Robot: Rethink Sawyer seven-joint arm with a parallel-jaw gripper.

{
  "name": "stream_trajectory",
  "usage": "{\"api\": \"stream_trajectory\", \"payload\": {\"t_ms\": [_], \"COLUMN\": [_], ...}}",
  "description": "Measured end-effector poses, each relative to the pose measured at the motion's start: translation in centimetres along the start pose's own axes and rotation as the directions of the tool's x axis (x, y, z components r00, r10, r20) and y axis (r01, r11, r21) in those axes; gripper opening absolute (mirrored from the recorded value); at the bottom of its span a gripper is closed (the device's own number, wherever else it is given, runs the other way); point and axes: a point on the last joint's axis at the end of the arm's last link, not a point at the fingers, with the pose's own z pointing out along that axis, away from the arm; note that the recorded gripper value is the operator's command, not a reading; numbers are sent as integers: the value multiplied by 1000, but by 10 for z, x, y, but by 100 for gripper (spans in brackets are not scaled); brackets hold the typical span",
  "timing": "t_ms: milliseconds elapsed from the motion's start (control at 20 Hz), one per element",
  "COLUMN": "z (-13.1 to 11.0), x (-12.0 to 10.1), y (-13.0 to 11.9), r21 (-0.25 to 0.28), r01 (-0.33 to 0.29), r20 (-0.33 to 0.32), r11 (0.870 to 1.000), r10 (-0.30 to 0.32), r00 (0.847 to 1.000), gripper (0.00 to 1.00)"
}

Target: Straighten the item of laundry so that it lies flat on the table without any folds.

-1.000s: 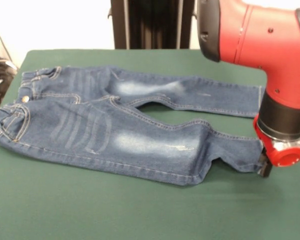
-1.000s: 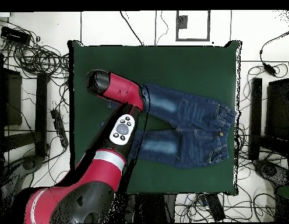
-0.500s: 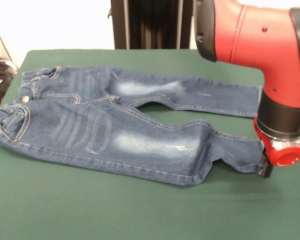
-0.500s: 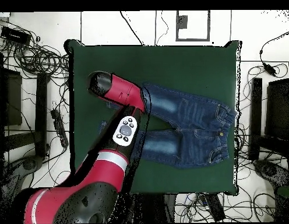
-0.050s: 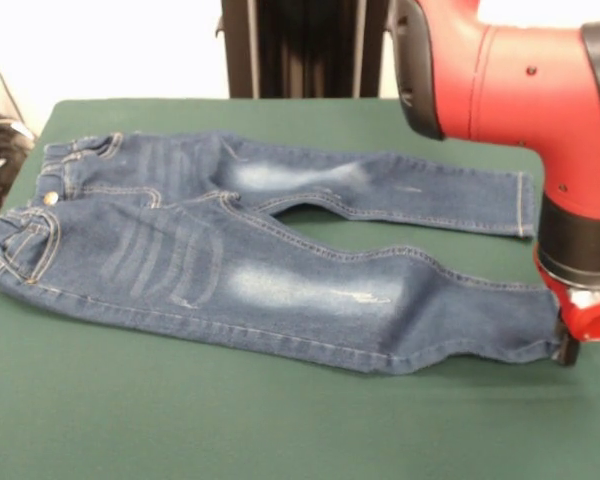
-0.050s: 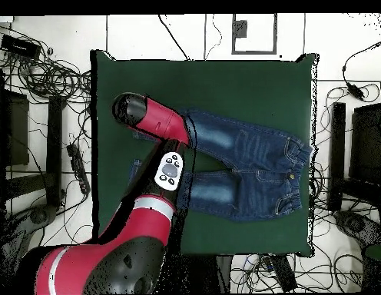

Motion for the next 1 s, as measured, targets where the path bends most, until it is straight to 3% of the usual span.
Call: {"api": "stream_trajectory", "payload": {"t_ms": [1000], "z": [5], "x": [25], "y": [0], "r21": [-6], "r01": [9], "r20": [-50], "r11": [1000], "r10": [-10], "r00": [999], "gripper": [0]}}
